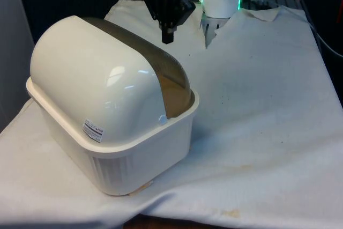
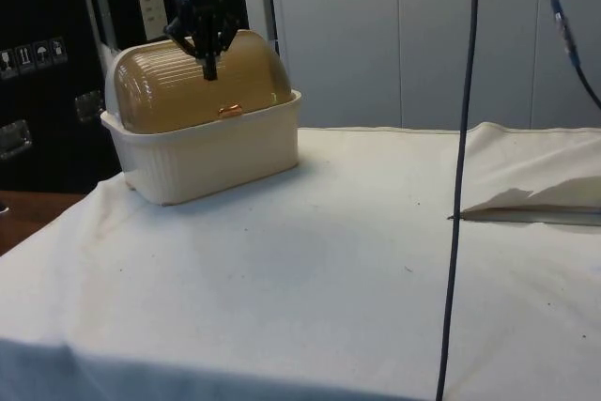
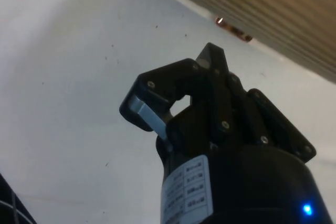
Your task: Open the lid, then close it.
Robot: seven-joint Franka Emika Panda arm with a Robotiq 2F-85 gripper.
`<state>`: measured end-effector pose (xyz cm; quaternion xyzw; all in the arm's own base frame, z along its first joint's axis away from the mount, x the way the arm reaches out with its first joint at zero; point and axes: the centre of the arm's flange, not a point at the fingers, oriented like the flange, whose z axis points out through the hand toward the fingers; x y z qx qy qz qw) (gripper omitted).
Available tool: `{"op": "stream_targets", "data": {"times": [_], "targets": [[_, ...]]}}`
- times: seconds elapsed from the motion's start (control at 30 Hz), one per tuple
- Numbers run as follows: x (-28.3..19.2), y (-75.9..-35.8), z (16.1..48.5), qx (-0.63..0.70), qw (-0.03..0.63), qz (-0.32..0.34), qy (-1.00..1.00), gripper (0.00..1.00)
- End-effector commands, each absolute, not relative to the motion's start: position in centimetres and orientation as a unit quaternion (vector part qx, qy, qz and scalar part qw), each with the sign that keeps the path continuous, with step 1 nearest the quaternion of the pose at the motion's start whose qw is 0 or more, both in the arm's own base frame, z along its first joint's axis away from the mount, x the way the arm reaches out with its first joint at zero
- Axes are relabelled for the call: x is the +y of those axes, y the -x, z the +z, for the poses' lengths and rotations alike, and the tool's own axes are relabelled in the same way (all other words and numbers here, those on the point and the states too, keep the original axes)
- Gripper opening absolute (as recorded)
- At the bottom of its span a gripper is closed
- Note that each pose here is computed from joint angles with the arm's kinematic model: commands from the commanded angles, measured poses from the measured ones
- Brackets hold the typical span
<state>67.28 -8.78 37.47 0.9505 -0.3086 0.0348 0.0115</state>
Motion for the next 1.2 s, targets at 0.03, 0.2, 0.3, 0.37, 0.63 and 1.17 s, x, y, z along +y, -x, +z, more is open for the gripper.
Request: {"op": "stream_targets", "data": {"times": [0.03, 0.2, 0.3, 0.37, 0.63, 1.17], "targets": [[-8.3, -66.6, 37.7, -0.309, 0.006, 0.033, -0.951, 0.00], [-7.8, -65.7, 37.8, -0.307, 0.002, 0.028, -0.951, 0.00], [-7.3, -64.9, 37.7, -0.305, -0.003, 0.022, -0.952, 0.00], [-7.3, -64.8, 37.8, -0.305, -0.004, 0.021, -0.952, 0.00], [-6.7, -64.0, 37.6, -0.296, -0.014, 0.011, -0.955, 0.00], [-5.9, -63.2, 38.9, -0.266, -0.020, 0.009, -0.964, 0.00]]}}
